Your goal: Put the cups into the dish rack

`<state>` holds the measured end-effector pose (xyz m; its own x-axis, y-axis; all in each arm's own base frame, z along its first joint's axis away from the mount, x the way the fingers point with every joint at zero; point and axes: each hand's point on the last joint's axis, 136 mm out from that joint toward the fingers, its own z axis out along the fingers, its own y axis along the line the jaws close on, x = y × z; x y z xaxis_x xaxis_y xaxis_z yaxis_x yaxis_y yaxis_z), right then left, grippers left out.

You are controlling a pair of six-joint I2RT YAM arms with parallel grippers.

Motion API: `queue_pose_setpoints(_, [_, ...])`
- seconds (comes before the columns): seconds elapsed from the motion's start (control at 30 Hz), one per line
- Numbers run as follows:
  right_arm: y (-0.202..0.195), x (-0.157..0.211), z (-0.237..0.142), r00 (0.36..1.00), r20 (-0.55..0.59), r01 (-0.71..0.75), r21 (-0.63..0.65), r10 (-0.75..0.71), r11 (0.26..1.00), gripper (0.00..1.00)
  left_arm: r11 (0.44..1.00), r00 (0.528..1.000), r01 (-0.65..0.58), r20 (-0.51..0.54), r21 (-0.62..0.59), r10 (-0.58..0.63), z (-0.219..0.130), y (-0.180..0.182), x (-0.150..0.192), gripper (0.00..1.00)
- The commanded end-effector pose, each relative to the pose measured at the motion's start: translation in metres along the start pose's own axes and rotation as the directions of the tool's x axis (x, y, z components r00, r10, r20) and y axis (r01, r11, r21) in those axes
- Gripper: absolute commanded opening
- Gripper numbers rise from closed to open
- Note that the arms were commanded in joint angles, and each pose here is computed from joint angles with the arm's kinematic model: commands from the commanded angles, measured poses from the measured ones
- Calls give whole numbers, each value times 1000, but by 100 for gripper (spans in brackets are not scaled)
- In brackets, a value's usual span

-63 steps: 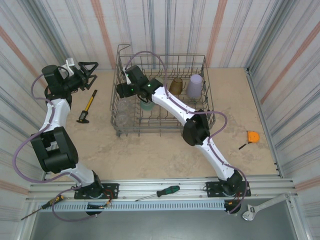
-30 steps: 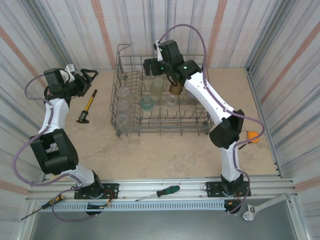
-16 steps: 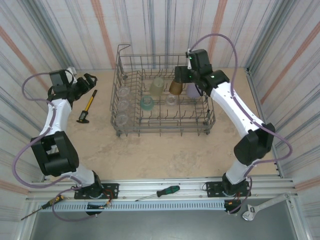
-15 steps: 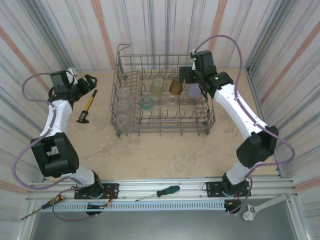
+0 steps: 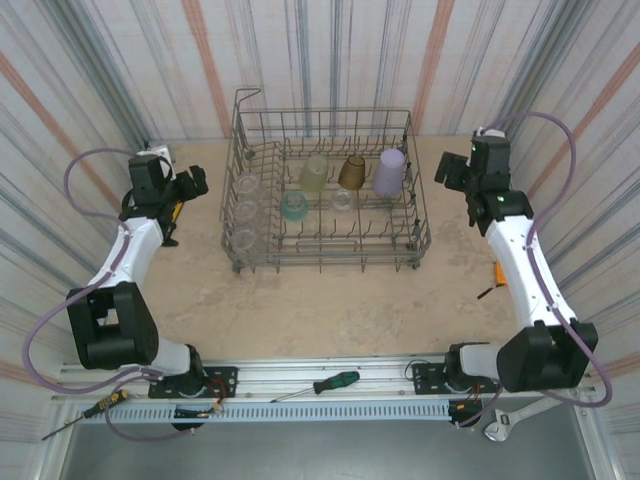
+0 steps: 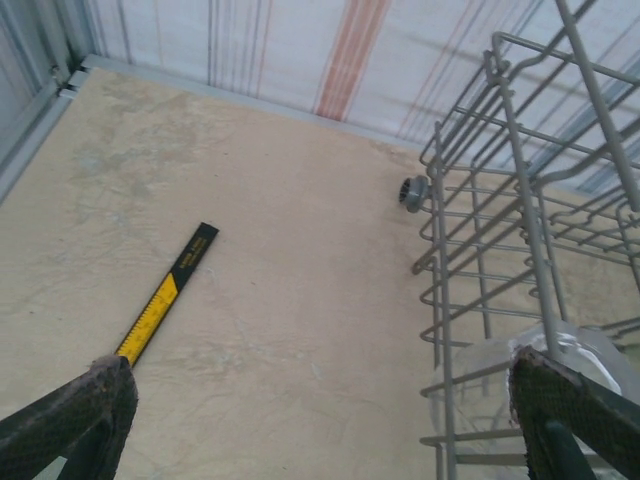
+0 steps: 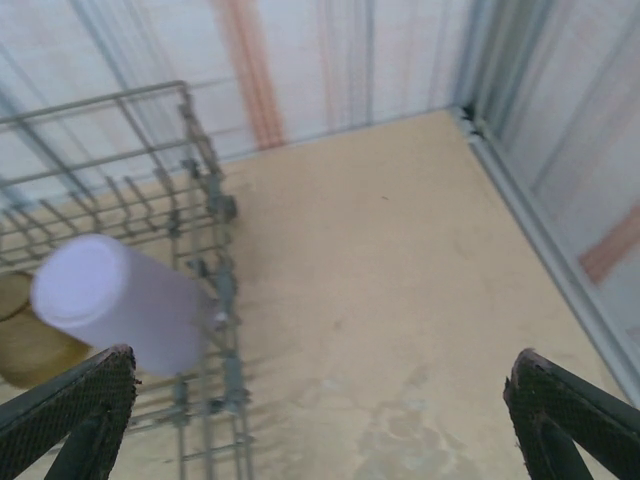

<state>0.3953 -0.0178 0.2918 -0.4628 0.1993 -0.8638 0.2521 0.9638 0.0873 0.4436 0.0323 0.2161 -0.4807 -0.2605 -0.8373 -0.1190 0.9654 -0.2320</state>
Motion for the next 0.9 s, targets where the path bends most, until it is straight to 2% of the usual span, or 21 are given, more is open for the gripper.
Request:
queue_pose_setpoints(0.0, [-29, -6, -13, 996, 77, -39, 73, 33, 997, 99, 999, 1000, -6, 16, -41, 7, 4, 11, 10, 99])
queue_pose_setpoints(0.1, [-54, 5, -17, 996, 81, -56, 141, 45, 988, 99, 996, 999, -5, 37, -90, 8, 8, 24, 26, 99])
queue_pose_setpoints(0.43, [-93, 50, -14, 986, 115, -135, 166, 117, 977, 99, 979, 998, -65, 10, -194, 69, -2, 43, 72, 99])
queue_pose_setpoints(0.6, [-100, 72, -6, 988, 92, -141, 174, 126, 975, 99, 956, 989, -145, -29, -254, 142, -1, 42, 89, 99])
queue_pose_setpoints(0.77, [-97, 97, 6, 990, 63, -135, 143, 127, 980, 99, 953, 991, -128, 7, -276, 135, -1, 48, 98, 99])
queue_pose_setpoints(0.87, [-96, 103, 3, 987, 97, -142, 124, 131, 982, 99, 940, 991, -114, 31, -320, 131, -2, 54, 102, 99])
